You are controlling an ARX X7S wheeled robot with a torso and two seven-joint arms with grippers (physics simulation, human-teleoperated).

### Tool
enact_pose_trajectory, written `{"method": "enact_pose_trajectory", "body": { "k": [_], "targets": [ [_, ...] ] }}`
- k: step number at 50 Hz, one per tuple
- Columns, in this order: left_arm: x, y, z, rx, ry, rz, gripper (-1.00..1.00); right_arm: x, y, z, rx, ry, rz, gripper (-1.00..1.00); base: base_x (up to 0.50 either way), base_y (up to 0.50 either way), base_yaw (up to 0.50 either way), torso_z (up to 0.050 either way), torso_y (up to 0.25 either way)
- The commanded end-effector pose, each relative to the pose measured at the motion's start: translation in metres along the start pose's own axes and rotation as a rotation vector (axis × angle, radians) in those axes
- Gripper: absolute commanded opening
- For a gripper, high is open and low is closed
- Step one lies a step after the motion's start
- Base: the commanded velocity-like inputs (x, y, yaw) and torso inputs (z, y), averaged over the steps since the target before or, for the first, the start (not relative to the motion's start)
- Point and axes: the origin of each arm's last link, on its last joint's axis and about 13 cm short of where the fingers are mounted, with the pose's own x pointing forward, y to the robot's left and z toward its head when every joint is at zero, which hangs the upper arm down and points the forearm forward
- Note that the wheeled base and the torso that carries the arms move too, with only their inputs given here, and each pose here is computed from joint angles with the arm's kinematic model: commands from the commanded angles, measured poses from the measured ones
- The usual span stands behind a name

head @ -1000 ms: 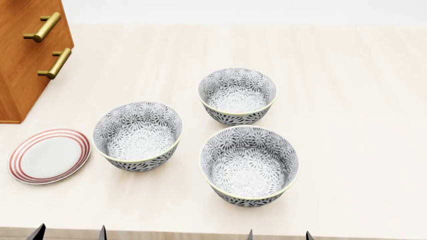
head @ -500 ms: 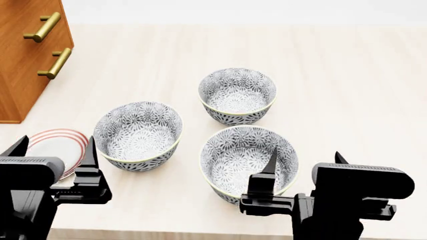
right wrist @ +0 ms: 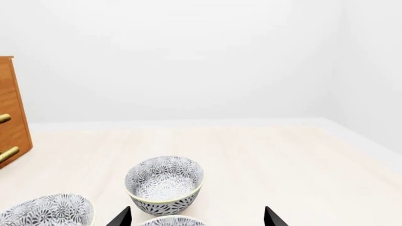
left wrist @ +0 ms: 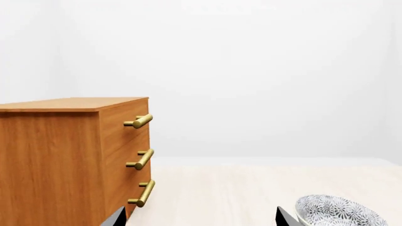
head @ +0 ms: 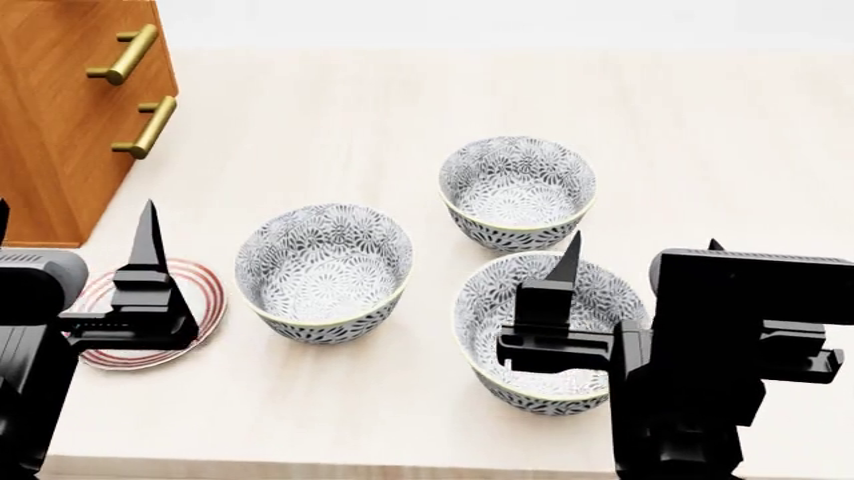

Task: Stack the bowl at the front on the bowl in the middle.

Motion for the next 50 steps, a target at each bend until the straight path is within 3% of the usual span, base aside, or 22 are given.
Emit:
{"method": "enact_pose_trajectory", "body": {
  "k": [1, 8, 21, 50],
  "targets": [
    [0.0008, 0.0003, 0.0011, 0.014, -0.01, 0.01, 1.0, 0.0002, 0.0022, 0.0018, -0.014, 0.001, -0.001, 1.0, 0.0, 0.5, 0.0, 0.0, 0.0],
    [0.002, 0.0011, 0.0012, 0.016, -0.008, 0.014, 1.0, 0.0021, 0.0042, 0.0011, -0.014, 0.007, 0.004, 1.0, 0.0, 0.45, 0.0, 0.0, 0.0],
    [0.0029, 0.0011, -0.0001, 0.016, -0.004, 0.015, 1.0, 0.0025, 0.0057, 0.0003, -0.048, 0.007, 0.018, 1.0, 0.02, 0.0, 0.0, 0.0, 0.0],
    [0.0027, 0.0011, 0.0006, 0.021, -0.012, 0.015, 1.0, 0.0024, 0.0051, 0.0015, -0.047, 0.018, 0.029, 1.0, 0.5, 0.0, 0.0, 0.0, 0.0]
  ]
}}
